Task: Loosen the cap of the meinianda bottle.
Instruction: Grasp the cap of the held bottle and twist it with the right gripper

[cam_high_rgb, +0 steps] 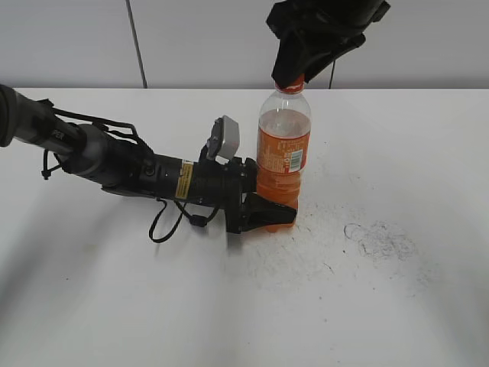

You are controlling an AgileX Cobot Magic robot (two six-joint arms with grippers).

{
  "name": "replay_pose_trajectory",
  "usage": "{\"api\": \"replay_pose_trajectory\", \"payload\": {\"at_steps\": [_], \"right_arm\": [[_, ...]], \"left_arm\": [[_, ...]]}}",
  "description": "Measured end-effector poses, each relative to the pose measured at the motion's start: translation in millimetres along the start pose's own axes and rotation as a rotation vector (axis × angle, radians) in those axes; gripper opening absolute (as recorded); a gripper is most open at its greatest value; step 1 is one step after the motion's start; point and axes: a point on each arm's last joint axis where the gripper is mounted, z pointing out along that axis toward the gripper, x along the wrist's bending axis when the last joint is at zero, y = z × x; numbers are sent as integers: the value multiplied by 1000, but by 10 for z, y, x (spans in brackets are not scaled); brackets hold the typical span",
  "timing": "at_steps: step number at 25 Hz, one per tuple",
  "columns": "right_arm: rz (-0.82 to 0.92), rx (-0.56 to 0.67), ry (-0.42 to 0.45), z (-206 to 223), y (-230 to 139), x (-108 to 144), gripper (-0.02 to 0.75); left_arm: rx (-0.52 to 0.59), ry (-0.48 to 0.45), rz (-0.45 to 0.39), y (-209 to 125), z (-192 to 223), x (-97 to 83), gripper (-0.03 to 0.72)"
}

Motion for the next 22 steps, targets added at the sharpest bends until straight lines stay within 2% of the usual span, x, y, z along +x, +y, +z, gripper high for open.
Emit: {"api": "replay_pose_trajectory", "payload": {"at_steps": [4, 8, 11, 15, 16, 20, 22], "right_arm": [[-205, -2, 5, 0, 1, 4, 270], [-496, -4, 7, -2, 3, 7, 270], [-562, -5, 7, -2, 3, 7, 270], [-518, -5, 7, -2, 3, 7, 276], [-490, -5, 5, -7, 3, 8, 307], [-318, -5, 7, -7, 3, 9, 531], [-191, -5, 9, -7, 4, 11, 584]], "left_arm": [[2, -2, 3, -1, 0, -2, 552], [2, -3, 7, -2, 0, -3, 552], [2, -3, 8, -2, 0, -3, 552], [2, -3, 8, -2, 0, -3, 552], [2, -3, 8, -2, 0, -3, 552], [2, -3, 7, -2, 0, -3, 552], [2, -3, 7, -2, 0, -3, 552]]}}
